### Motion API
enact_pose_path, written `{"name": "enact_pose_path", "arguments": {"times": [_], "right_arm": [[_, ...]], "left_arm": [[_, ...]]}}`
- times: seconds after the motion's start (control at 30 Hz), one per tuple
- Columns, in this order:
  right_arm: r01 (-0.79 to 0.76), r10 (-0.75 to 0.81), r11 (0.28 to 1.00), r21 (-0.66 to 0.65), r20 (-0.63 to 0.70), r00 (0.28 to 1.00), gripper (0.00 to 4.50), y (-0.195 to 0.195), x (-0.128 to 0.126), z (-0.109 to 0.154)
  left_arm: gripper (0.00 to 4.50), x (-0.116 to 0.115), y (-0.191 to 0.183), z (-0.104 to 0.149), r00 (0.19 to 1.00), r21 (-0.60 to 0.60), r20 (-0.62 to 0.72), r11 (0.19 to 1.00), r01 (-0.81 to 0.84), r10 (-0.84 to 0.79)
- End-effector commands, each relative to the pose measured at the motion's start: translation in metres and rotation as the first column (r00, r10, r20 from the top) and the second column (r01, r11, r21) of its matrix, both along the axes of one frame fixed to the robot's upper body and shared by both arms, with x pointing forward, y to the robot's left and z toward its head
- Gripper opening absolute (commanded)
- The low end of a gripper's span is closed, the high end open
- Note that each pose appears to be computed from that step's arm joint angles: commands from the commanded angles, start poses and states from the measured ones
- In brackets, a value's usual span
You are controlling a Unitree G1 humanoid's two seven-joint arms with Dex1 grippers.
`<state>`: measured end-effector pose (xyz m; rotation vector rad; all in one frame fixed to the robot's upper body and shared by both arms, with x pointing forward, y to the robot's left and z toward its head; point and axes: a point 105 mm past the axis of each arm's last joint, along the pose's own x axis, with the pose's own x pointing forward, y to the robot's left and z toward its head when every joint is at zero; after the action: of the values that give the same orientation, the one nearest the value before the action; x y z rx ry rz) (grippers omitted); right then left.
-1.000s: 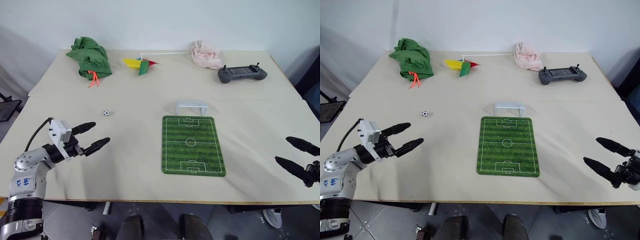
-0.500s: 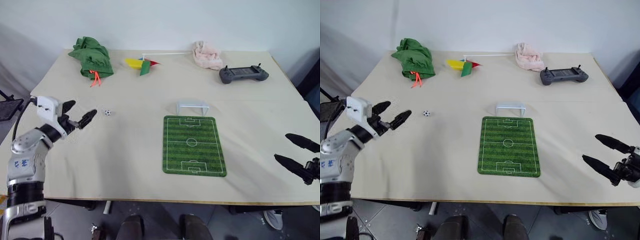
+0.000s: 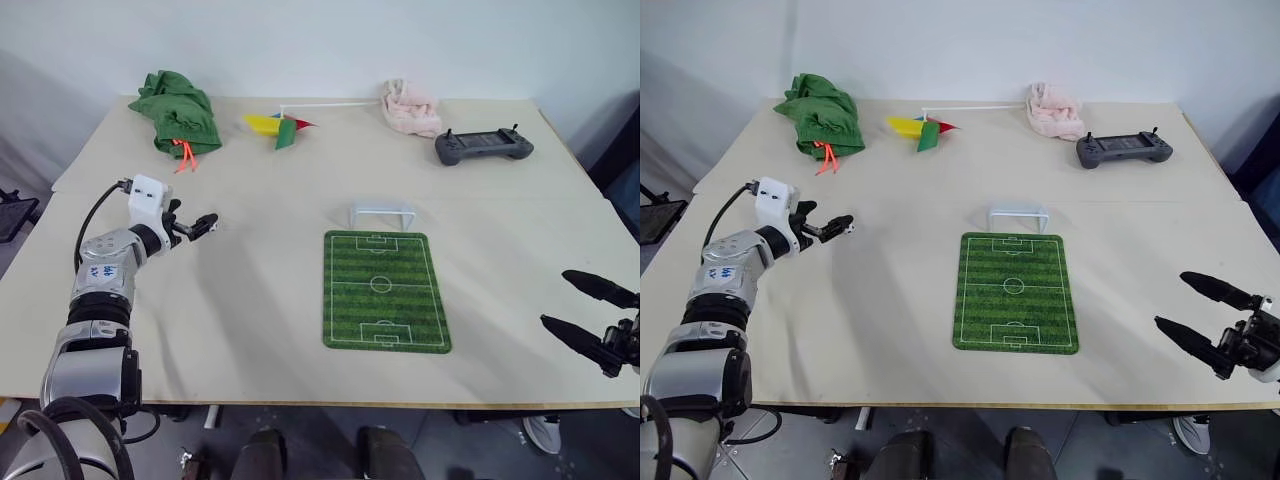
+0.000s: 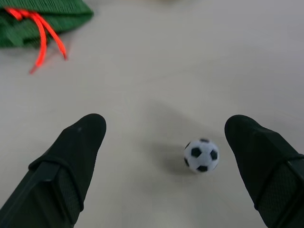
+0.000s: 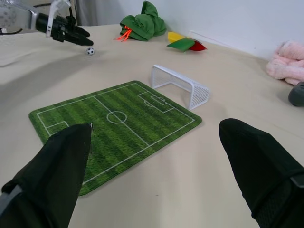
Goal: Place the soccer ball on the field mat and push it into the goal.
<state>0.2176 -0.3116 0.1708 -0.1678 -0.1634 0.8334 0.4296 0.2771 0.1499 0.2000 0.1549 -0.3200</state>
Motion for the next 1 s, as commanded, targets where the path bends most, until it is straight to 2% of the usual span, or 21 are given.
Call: {"name": "enact_pose_path", "arguments": {"times": [0.03, 0.3, 0.53, 0.63, 0.93, 1.0], "right_arm": [[0.021, -0.021, 1.000, 0.001, 0.054, 0.998, 4.50, -0.002, -0.008, 0.012], [0.037, -0.037, 0.999, -0.001, 0.033, 0.999, 4.50, -0.001, -0.015, 0.006], [0.049, -0.048, 0.999, -0.012, 0.027, 0.998, 4.50, -0.003, -0.017, 0.006], [0.055, -0.055, 0.998, -0.016, 0.028, 0.998, 4.50, -0.003, -0.017, 0.007], [0.072, -0.071, 0.997, -0.030, 0.029, 0.997, 4.50, -0.007, -0.013, 0.007], [0.071, -0.070, 0.997, -0.031, 0.033, 0.997, 4.50, -0.007, -0.010, 0.007]], "left_arm": [[4.48, 0.004, 0.002, 0.006, 1.000, 0.033, 0.013, 0.999, -0.011, 0.011], [4.48, 0.010, -0.016, -0.003, 0.999, 0.055, -0.028, 0.997, 0.046, -0.045], [4.48, 0.009, -0.012, -0.012, 0.998, 0.070, -0.067, 0.998, 0.012, -0.007], [3.91, 0.009, -0.012, -0.013, 0.998, 0.071, -0.066, 0.997, 0.018, -0.013], [1.00, 0.002, -0.007, -0.022, 0.994, 0.072, -0.107, 0.997, 0.042, -0.034], [0.86, 0.002, -0.005, -0.020, 0.994, 0.069, -0.105, 0.997, 0.036, -0.028]]}}
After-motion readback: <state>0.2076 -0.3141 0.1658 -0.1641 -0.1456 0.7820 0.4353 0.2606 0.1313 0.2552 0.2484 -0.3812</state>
